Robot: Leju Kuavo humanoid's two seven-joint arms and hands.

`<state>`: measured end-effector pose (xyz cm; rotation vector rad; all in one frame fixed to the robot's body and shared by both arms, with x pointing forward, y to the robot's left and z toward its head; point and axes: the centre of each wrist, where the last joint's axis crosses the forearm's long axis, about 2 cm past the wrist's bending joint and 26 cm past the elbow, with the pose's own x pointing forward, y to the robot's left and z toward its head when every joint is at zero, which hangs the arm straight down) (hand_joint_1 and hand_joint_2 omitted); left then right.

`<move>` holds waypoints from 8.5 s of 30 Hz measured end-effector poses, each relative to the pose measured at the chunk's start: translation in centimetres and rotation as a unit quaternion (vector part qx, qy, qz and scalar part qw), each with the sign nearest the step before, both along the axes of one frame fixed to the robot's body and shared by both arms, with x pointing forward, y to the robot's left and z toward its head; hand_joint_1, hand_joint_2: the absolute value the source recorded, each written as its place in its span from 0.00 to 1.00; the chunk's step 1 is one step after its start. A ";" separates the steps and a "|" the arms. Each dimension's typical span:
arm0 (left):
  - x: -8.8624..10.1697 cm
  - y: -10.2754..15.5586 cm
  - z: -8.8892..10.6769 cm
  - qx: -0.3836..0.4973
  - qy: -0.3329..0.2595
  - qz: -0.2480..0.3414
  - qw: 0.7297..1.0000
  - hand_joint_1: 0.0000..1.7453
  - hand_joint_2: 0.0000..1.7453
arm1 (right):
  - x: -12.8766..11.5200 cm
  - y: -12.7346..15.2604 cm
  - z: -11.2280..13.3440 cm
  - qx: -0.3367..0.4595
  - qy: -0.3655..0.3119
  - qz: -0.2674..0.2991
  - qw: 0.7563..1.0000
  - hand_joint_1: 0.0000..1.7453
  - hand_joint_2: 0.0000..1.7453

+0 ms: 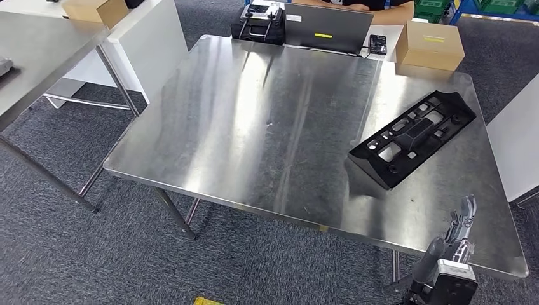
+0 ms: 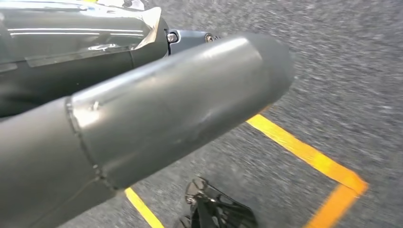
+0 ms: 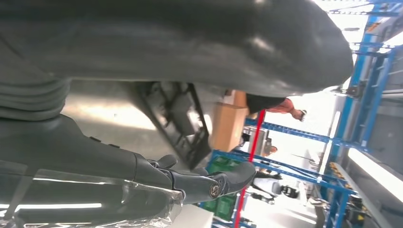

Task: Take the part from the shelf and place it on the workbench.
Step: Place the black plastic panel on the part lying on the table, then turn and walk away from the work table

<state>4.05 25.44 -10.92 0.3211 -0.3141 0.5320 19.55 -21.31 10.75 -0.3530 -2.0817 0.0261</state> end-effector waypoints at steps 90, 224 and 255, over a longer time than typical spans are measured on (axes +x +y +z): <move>1.0 -1.5 0.2 -0.010 0.053 -0.219 0.974 0.00 0.00 | -13.2 -4.6 -21.3 0.031 0.811 -0.154 0.564 0.00 0.00; 0.9 -4.1 0.6 -0.027 0.078 -0.294 0.952 0.00 0.00 | -11.8 0.6 -20.6 -0.233 0.803 0.004 0.549 0.00 0.00; 1.1 -3.6 0.5 -0.036 0.079 -0.315 0.945 0.00 0.00 | -13.2 0.6 -20.8 -0.230 0.812 0.020 0.536 0.00 0.00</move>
